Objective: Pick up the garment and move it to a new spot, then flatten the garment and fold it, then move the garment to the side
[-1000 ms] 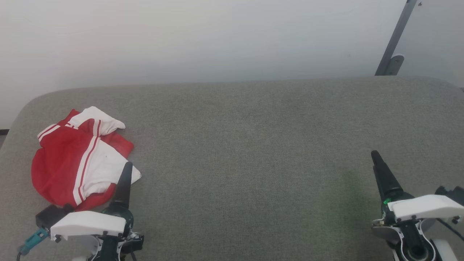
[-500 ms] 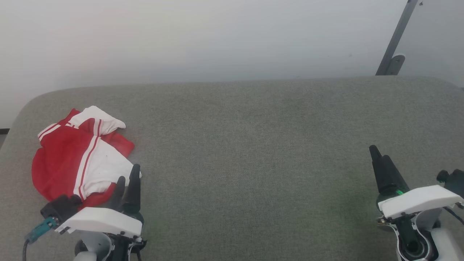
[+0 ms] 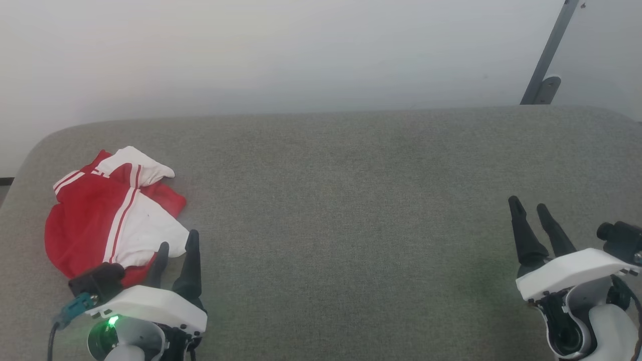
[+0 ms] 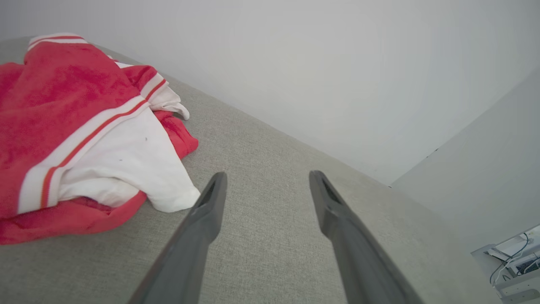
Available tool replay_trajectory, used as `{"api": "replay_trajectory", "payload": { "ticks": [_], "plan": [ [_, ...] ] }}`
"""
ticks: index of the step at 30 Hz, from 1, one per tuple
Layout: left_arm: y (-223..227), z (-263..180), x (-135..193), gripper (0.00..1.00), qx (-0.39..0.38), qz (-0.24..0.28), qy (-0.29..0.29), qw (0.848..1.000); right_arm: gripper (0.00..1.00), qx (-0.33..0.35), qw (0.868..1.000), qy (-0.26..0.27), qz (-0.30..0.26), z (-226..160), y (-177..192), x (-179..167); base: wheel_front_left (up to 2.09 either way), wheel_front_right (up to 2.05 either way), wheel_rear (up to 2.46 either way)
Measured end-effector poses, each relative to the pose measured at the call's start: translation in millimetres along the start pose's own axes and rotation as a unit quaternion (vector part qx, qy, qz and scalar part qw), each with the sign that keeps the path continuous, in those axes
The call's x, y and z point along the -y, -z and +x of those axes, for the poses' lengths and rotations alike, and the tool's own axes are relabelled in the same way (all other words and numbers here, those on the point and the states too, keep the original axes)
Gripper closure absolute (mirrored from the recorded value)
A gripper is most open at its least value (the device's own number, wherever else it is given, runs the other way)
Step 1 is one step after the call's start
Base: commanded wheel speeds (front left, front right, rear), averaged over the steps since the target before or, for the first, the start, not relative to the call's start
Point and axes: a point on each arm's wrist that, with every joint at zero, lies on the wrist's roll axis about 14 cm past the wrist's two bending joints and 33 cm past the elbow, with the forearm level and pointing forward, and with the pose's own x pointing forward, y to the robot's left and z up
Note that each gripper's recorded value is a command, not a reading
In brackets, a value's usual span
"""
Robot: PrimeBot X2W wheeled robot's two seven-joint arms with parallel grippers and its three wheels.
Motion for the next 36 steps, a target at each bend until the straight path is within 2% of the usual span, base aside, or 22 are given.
{"api": "replay_trajectory", "payload": {
  "ticks": [16, 23, 36],
  "plan": [
    [-4, 0, 3, 0.0, 0.015, 0.1, 0.006, 0.995, 0.0, 0.014, 0.994, -0.015, -0.106, 6, -10, -4, 0.0, 0.0, 0.0],
    [-6, -1, 5, 0.0, 0.026, 0.143, 0.011, 0.989, 0.0, 0.017, 0.988, -0.019, -0.155, 6, -12, -2, 0.0, 0.0, 0.0],
    [-8, -2, 8, 0.0, 0.039, 0.2, 0.02, 0.979, 0.0, 0.032, 0.978, -0.025, -0.206, 8, -20, -4, 0.0, 0.0, 0.0]
  ]
}}
